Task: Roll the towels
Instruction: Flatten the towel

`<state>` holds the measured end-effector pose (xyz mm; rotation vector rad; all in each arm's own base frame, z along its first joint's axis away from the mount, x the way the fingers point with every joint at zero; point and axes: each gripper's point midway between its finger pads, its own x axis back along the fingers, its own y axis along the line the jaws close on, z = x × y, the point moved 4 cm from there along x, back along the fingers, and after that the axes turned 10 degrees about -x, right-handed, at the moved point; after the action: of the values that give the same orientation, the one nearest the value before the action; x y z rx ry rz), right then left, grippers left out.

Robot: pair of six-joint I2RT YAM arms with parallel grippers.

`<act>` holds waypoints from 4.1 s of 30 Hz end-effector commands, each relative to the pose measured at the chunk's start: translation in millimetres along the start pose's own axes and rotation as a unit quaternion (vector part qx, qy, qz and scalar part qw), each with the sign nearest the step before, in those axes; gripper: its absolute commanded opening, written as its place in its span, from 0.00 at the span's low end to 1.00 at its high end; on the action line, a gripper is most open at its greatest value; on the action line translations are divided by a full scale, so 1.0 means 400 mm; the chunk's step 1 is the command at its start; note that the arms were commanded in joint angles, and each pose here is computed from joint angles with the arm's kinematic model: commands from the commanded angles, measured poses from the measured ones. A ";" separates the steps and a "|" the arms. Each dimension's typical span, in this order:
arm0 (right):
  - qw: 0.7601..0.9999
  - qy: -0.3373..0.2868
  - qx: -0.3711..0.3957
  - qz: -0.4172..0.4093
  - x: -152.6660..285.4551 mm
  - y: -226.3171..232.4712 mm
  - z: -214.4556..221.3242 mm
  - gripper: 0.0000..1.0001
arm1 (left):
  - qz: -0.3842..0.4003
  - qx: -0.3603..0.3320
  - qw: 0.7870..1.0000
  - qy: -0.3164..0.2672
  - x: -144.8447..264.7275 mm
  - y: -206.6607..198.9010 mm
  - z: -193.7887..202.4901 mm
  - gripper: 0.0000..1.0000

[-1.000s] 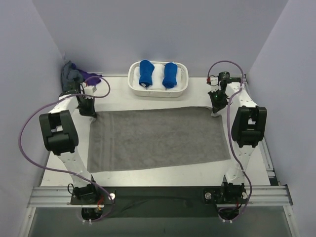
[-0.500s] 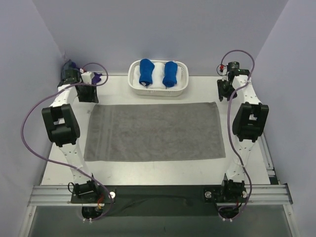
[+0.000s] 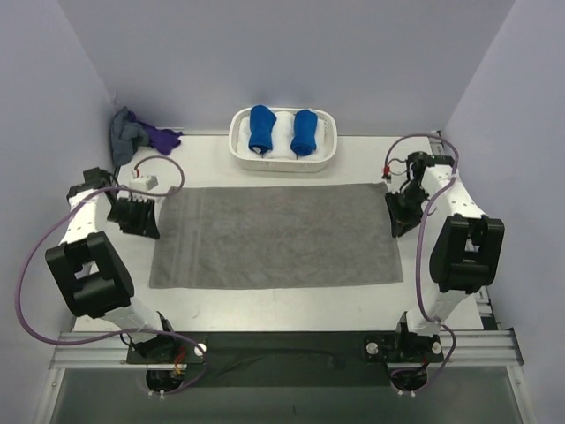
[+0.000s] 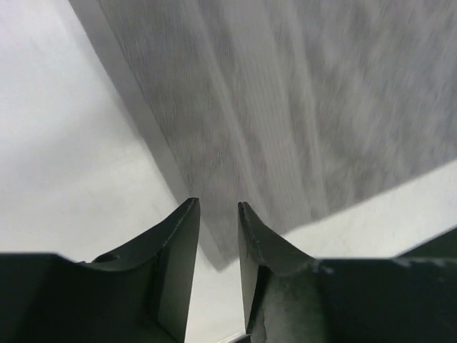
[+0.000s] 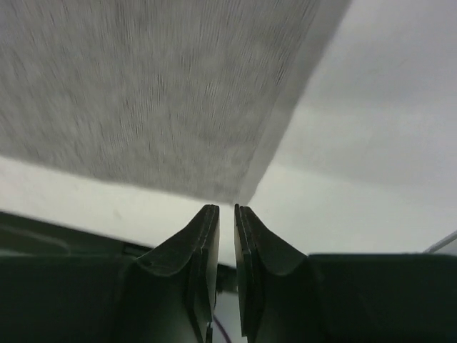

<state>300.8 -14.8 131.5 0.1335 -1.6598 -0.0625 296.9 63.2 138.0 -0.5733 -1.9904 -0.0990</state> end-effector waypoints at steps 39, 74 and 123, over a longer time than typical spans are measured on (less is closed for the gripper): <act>0.960 0.210 0.090 0.162 -0.202 -0.111 0.326 0.00 | 0.022 -0.007 0.981 0.195 -0.089 -0.007 0.385 0.32; 0.998 -0.032 0.004 0.046 -0.057 -0.088 -0.299 0.55 | -0.050 -0.050 0.991 -0.114 -0.078 0.153 -0.290 0.70; 0.997 -0.059 0.019 0.035 -0.176 -0.080 -0.424 0.30 | -0.065 -0.035 0.996 -0.054 -0.300 0.201 -0.358 0.51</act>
<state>478.6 -40.4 75.3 0.0801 -1.8073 0.0232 477.8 46.8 81.7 -0.5146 -2.0927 -0.1982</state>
